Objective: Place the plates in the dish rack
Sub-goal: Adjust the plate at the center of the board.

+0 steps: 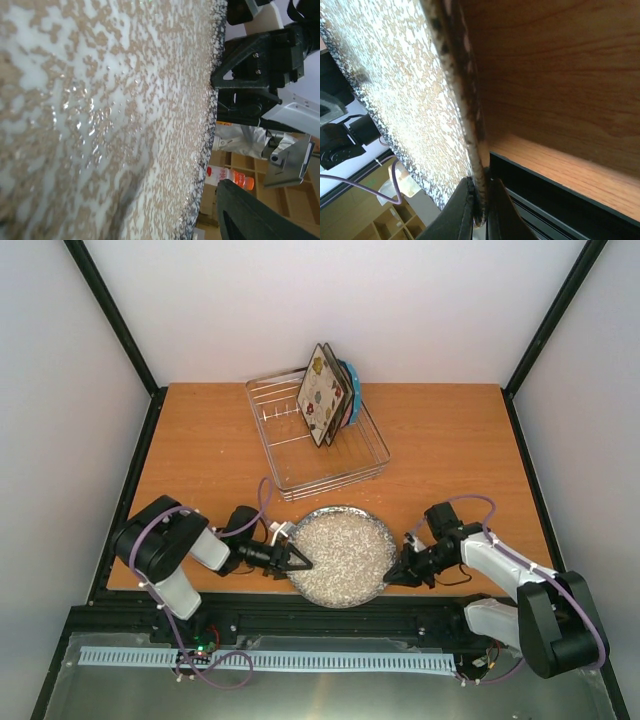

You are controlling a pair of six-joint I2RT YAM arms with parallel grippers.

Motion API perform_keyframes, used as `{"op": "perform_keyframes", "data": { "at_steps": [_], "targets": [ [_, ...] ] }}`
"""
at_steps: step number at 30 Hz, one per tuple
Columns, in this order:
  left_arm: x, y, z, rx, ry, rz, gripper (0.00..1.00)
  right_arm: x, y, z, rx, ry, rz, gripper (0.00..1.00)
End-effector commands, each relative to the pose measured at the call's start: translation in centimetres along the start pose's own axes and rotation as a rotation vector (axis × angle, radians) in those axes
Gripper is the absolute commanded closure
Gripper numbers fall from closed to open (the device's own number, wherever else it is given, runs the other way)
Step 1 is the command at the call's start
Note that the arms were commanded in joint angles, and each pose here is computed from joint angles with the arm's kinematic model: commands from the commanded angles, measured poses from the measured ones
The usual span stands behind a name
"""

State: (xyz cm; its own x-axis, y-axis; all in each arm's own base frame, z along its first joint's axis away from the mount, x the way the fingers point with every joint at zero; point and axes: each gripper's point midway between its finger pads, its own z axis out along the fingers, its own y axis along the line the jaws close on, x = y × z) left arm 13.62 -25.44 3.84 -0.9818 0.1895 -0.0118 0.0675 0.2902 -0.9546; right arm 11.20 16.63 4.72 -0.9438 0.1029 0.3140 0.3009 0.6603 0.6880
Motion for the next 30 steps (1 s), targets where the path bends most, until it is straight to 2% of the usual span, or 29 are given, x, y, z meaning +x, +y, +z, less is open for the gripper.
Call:
{"op": "perform_keyframes", "data": {
  "at_steps": [1,4,8,9,18,21,25,30],
  "targets": [
    [-0.8,2.7,1.4,-0.128,-0.072,-0.017,0.47,0.1,4.2,0.0,-0.123,0.037,-0.180,0.97],
    [-0.8,2.7,1.2,-0.127,-0.097,-0.020,0.72,0.2,4.4,-0.2,-0.121,0.037,-0.201,0.97],
    [-0.5,2.3,0.6,-0.118,-0.143,-0.027,0.96,0.3,4.8,-0.8,-0.105,0.027,-0.242,0.97],
    [-0.4,2.0,0.4,-0.111,-0.153,-0.027,0.99,0.4,5.0,-1.0,-0.105,0.023,-0.255,0.97],
    [0.5,-0.5,-1.8,-0.183,-0.195,0.029,0.99,1.3,5.4,-2.3,-0.071,-0.005,-0.336,0.96],
    [1.1,-1.5,-2.4,-0.172,-0.198,0.019,1.00,1.6,5.6,-2.9,-0.060,-0.010,-0.364,0.86],
    [2.1,-2.6,-3.0,-0.143,-0.213,0.012,0.99,1.7,6.1,-3.7,-0.041,-0.031,-0.401,0.67],
    [2.0,-5.0,-4.1,-0.080,-0.276,0.022,0.99,1.4,7.7,-5.2,-0.035,-0.096,-0.449,0.49]
  ]
}}
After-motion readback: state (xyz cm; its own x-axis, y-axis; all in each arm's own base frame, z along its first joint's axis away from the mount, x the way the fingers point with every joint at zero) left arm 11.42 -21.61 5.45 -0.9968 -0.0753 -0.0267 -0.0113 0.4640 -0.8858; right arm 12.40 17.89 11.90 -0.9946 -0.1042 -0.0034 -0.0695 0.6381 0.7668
